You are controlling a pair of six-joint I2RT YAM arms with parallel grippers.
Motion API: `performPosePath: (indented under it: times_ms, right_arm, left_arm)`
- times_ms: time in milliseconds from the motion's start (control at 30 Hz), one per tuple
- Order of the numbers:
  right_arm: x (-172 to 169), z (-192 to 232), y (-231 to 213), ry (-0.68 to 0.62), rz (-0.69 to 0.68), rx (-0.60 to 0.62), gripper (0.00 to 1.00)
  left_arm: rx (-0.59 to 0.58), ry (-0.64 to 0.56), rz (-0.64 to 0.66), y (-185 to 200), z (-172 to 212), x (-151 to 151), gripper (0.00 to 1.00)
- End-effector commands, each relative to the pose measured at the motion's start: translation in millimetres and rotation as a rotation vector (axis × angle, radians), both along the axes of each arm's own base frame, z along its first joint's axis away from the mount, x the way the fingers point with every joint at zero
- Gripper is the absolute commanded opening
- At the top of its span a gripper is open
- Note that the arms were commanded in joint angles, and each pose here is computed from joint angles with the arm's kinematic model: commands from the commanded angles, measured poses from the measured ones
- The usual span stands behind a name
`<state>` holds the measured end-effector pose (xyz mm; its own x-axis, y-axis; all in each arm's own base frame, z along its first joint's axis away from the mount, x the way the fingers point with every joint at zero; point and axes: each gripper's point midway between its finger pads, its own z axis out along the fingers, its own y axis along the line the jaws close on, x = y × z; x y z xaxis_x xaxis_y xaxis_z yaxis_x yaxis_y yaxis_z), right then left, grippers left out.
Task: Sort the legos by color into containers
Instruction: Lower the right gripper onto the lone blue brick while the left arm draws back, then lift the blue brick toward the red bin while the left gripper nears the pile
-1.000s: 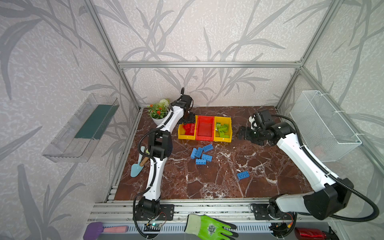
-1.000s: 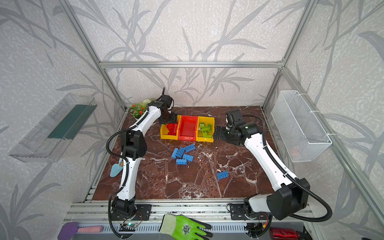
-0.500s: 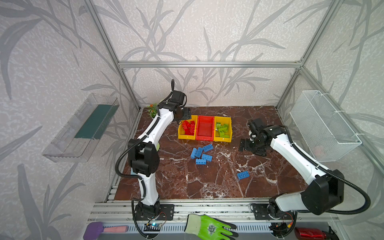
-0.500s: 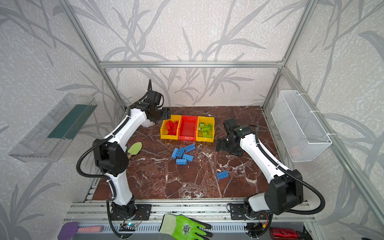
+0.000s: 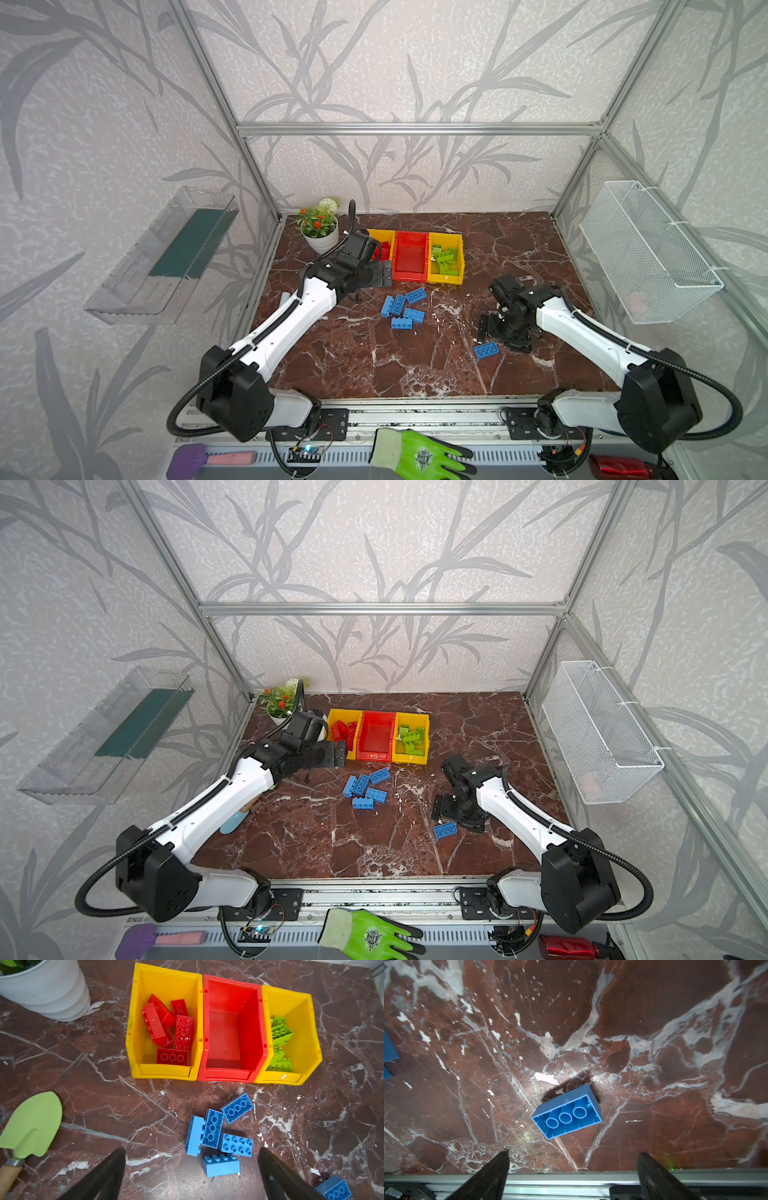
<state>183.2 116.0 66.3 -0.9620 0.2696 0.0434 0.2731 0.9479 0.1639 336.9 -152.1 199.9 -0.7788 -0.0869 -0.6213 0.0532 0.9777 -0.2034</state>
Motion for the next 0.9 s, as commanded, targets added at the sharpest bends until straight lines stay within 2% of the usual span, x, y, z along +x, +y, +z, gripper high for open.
performPosePath:
  times_ms: [0,200,367,600,700,867]
  right_arm:
    - [-4.0,-7.7,11.7,0.002,-0.061,0.070,0.96]
    - [-3.2,-21.9,18.1,-0.023,-0.160,0.125,0.95]
    - [3.3,-31.5,19.2,-0.033,-0.215,0.126,0.92]
    - [17.3,-38.0,24.1,-0.036,-0.235,0.114,0.87]
    - [21.7,-42.1,25.8,-0.024,-0.227,0.098,0.82]
    - [25.1,-43.9,29.8,-0.005,-0.167,0.045,0.62]
  left_arm:
    - [-0.060,-0.058,0.062,4.2,9.4,-2.9,0.99]
    - [-0.059,-0.044,0.052,5.7,8.7,-12.4,0.99]
    - [-0.038,-0.056,0.030,7.6,15.9,-14.7,0.99]
    - [-0.007,-0.080,0.020,11.7,22.5,-15.1,0.99]
    - [0.008,-0.079,0.016,12.3,21.2,-13.6,0.99]
    - [0.029,-0.081,0.004,11.9,20.9,-10.3,0.99]
